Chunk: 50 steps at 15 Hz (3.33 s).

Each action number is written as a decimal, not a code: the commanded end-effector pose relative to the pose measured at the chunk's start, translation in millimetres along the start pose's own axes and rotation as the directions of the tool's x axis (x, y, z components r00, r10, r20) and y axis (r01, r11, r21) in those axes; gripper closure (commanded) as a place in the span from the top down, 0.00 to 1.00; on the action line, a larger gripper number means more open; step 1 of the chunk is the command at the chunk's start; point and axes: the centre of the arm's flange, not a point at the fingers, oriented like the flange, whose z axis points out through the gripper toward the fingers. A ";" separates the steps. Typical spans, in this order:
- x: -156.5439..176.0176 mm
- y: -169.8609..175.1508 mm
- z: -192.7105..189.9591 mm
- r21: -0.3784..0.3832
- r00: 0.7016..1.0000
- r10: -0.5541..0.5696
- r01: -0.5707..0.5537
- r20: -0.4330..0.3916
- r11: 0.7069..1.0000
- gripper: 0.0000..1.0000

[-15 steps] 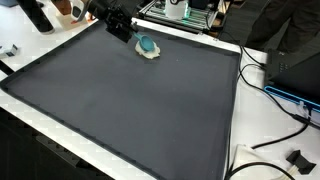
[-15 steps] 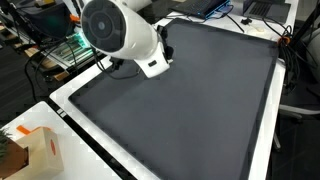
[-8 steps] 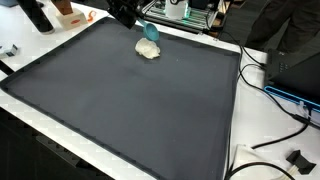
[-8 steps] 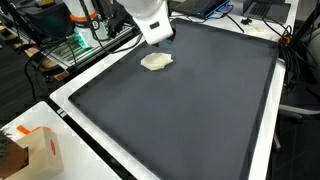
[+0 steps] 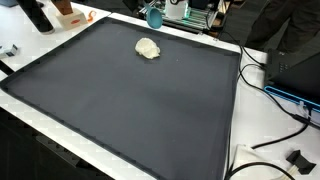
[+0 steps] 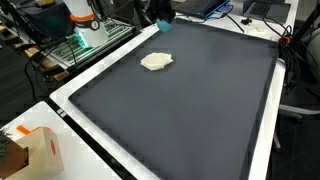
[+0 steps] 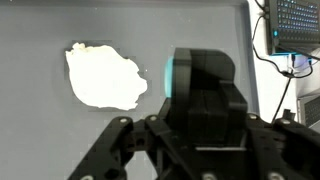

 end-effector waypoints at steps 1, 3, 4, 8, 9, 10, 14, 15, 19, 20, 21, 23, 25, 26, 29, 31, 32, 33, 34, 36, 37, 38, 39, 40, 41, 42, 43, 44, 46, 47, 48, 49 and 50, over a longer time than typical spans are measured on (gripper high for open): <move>-16.0 -21.1 -3.7 -0.101 0.996 0.089 -0.091 -0.020 0.991 0.25; -17.9 -30.7 -5.6 -0.154 0.991 0.127 -0.131 -0.034 0.979 0.25; -18.5 -35.0 -6.1 -0.182 0.989 0.144 -0.149 -0.039 0.972 0.25; -20.8 -47.1 -4.5 -0.270 0.979 0.194 -0.203 -0.059 0.941 0.25; -21.5 -49.4 -3.8 -0.286 0.978 0.200 -0.210 -0.062 0.935 0.25; -22.3 -51.5 -3.1 -0.300 0.976 0.207 -0.217 -0.066 0.929 0.25; -14.4 -52.8 -1.7 -0.285 0.980 0.195 -0.201 -0.048 0.937 0.50; -14.6 -53.9 -1.5 -0.286 0.980 0.194 -0.200 -0.049 0.937 0.50; -14.8 -54.2 -1.8 -0.287 0.980 0.194 -0.200 -0.049 0.937 0.50; -14.8 -54.2 -1.8 -0.287 0.980 0.194 -0.200 -0.049 0.937 0.25; -14.8 -54.4 0.0 -0.329 0.976 0.208 -0.220 -0.071 0.918 0.25; -14.8 -55.2 4.3 -0.441 0.969 0.216 -0.246 -0.118 0.863 0.25; -12.3 -55.6 8.9 -0.528 0.965 0.210 -0.261 -0.155 0.808 0.25; -11.1 -57.1 11.6 -0.571 0.964 0.202 -0.266 -0.174 0.777 0.25; -6.9 -60.5 23.6 -0.682 0.951 0.204 -0.309 -0.233 0.663 0.25; -2.2 -59.1 31.8 -0.734 0.934 0.217 -0.358 -0.284 0.577 0.25; 0.1 -57.8 35.3 -0.752 0.923 0.222 -0.385 -0.315 0.535 0.25; 2.7 -54.7 39.0 -0.765 0.910 0.226 -0.414 -0.348 0.493 0.25; 5.1 -51.5 42.6 -0.777 0.898 0.223 -0.441 -0.380 0.449 0.25; 9.6 -44.1 49.3 -0.790 0.869 0.219 -0.496 -0.445 0.362 0.25; 11.4 -40.0 53.0 -0.790 0.852 0.214 -0.523 -0.478 0.319 0.25; 13.5 -35.0 57.6 -0.791 0.839 0.212 -0.543 -0.501 0.282 0.25; 15.4 -30.5 62.0 -0.788 0.825 0.211 -0.564 -0.524 0.249 0.25; 17.4 -26.0 66.4 -0.788 0.817 0.213 -0.575 -0.536 0.220 0.25; 19.7 -20.4 71.6 -0.786 0.807 0.219 -0.586 -0.548 0.195 0.25; 21.4 -15.7 76.4 -0.784 0.798 0.228 -0.597 -0.557 0.173 0.25; 23.4 -10.1 81.6 -0.781 0.788 0.246 -0.606 -0.565 0.148 0.25; 25.0 -4.7 85.7 -0.778 0.775 0.254 -0.618 -0.579 0.112 0.25; 28.1 6.3 94.2 -0.776 0.756 0.270 -0.629 -0.597 0.047 0.25; 29.1 10.8 98.0 -0.775 0.749 0.275 -0.632 -0.604 0.020 0.25; 30.3 15.8 102.4 -0.774 0.742 0.278 -0.633 -0.610 -0.010 0.25; 31.7 19.8 105.8 -0.772 0.736 0.279 -0.635 -0.617 -0.035 0.25; 33.7 23.6 109.6 -0.771 0.732 0.275 -0.635 -0.623 -0.058 0.25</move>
